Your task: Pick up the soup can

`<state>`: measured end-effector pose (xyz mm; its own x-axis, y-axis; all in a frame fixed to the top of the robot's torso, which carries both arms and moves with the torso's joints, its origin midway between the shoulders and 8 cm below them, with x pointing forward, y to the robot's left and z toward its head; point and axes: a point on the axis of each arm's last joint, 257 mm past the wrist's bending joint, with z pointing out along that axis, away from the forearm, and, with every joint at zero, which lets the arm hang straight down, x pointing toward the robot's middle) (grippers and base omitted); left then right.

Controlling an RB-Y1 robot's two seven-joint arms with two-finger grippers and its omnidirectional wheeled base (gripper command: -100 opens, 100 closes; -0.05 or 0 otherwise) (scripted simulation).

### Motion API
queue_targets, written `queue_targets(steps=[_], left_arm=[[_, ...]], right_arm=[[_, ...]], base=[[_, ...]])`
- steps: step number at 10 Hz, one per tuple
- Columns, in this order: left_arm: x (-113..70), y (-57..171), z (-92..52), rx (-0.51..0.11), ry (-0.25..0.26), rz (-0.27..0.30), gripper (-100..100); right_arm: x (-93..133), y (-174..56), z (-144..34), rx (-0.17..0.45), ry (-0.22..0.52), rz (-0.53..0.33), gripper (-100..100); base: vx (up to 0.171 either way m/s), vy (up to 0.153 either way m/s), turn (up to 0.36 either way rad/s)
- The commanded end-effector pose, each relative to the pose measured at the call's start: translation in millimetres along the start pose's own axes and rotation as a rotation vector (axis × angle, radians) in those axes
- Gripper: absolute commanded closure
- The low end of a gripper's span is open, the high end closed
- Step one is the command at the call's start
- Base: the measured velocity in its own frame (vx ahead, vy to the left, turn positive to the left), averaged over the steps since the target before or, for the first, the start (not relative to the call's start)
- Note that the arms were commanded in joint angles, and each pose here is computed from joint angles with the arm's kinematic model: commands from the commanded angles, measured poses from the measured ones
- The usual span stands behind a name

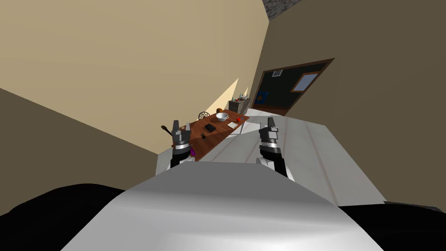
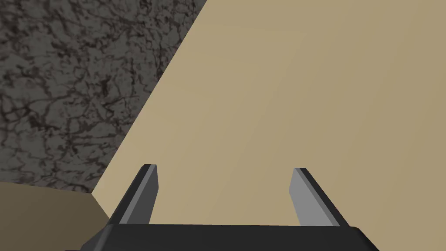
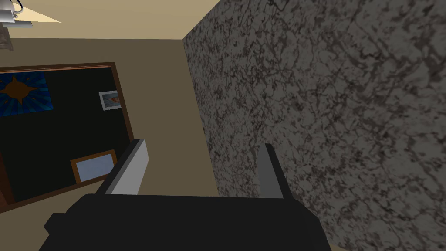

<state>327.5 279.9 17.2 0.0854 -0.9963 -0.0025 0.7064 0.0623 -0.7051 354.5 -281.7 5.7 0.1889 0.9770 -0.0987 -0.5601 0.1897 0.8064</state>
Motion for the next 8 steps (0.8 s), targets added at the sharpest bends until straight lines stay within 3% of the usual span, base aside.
queue_targets(steps=[1,3,7,8], left_arm=[[1.1,17,1.1,-0.048,0.017,0.011,-100],[1.3,27,0.9,-0.074,0.025,0.017,-100],[-0.4,85,-5.3,-0.233,0.06,0.058,-100],[-0.6,87,-5.7,-0.239,0.059,0.058,-100]], right_arm=[[0,0,0.0,0.0,0.0,0.0,0],[0,0,0.0,0.0,0.0,0.0,0],[0,0,0.0,0.0,0.0,0.0,0],[0,0,0.0,0.0,0.0,0.0,0]], base=[[-0.017,-0.027,-0.074],[-0.024,-0.027,-0.021],[-0.045,-0.026,-0.056],[-0.031,-0.018,-0.021]])
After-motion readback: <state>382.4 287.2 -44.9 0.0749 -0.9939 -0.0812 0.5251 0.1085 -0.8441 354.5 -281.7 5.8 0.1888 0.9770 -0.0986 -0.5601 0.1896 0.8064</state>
